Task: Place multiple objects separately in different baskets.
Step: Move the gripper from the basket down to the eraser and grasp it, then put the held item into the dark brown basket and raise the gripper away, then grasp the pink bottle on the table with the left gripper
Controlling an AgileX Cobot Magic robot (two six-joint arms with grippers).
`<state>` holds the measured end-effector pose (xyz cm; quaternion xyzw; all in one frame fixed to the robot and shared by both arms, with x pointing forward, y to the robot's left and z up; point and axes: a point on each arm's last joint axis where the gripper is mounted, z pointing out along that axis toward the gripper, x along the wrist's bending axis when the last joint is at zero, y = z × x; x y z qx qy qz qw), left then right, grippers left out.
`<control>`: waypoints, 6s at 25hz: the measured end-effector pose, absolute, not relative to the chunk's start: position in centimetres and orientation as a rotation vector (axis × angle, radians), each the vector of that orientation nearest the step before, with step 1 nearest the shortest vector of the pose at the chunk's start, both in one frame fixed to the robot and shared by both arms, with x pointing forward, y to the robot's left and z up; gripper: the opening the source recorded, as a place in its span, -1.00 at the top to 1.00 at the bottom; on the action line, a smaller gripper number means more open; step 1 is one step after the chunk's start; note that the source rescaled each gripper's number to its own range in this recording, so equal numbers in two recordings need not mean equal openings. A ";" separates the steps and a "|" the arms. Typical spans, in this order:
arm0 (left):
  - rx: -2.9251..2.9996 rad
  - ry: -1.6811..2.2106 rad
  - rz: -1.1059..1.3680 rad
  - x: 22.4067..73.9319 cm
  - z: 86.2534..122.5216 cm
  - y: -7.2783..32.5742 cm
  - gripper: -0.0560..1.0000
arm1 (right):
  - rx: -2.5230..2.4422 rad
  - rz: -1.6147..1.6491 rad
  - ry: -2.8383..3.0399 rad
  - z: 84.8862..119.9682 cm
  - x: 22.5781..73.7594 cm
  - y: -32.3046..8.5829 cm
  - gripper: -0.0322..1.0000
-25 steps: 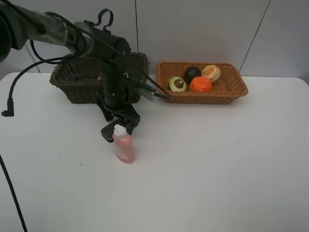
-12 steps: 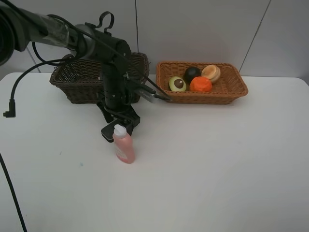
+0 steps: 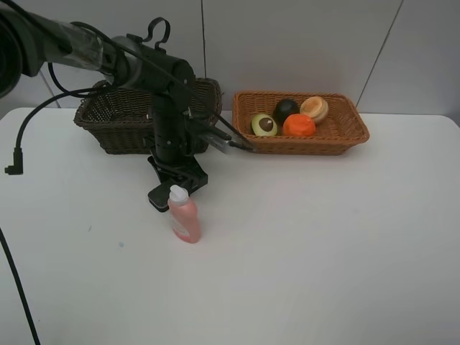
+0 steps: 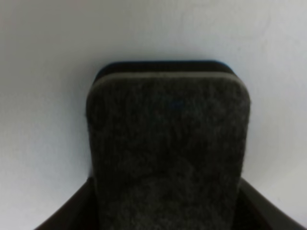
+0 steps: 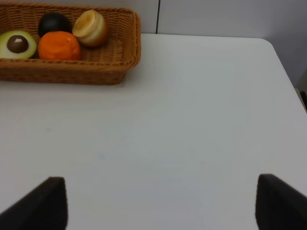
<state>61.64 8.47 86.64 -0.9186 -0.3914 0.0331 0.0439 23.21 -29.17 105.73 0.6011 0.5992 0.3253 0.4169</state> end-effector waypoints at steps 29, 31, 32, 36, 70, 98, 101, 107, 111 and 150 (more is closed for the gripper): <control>-3.021 -1.281 -0.211 61.6 102.5 8.6 0.16 | 1.509 0.816 1.504 105.7 23.2 -29.2 -0.98; -3.031 -1.298 -0.291 61.7 103.5 9.0 0.16 | 1.509 0.816 1.504 105.7 23.2 -29.2 -0.98; -3.027 -1.319 -0.327 61.8 103.9 9.2 0.16 | 1.509 0.816 1.504 105.7 23.2 -29.2 -0.98; -2.976 -1.530 -0.421 63.2 104.2 10.6 0.16 | 1.509 0.816 1.504 105.7 23.2 -29.2 -0.98; -2.502 -2.234 -0.481 70.9 96.5 22.1 0.16 | 1.509 0.816 1.504 105.7 23.2 -29.2 -0.98; -2.628 -2.043 -0.474 70.4 97.1 21.5 -1.00 | 1.509 0.816 1.504 105.7 23.2 -29.2 -0.98; -2.805 -1.783 -0.528 69.5 99.4 20.4 -1.00 | 1.509 0.816 1.504 105.7 23.2 -29.2 -0.98; -3.165 -1.070 -0.668 66.6 104.9 16.3 -1.00 | 1.509 0.816 1.504 105.7 23.2 -29.2 -0.98; -3.290 -0.451 -0.767 64.3 107.5 13.1 -1.00 | 1.509 0.816 1.504 105.7 23.2 -29.2 -0.98; -3.065 0.864 0.101 50.8 101.0 5.8 -1.00 | 1.510 0.817 1.503 105.7 23.2 -29.2 -0.98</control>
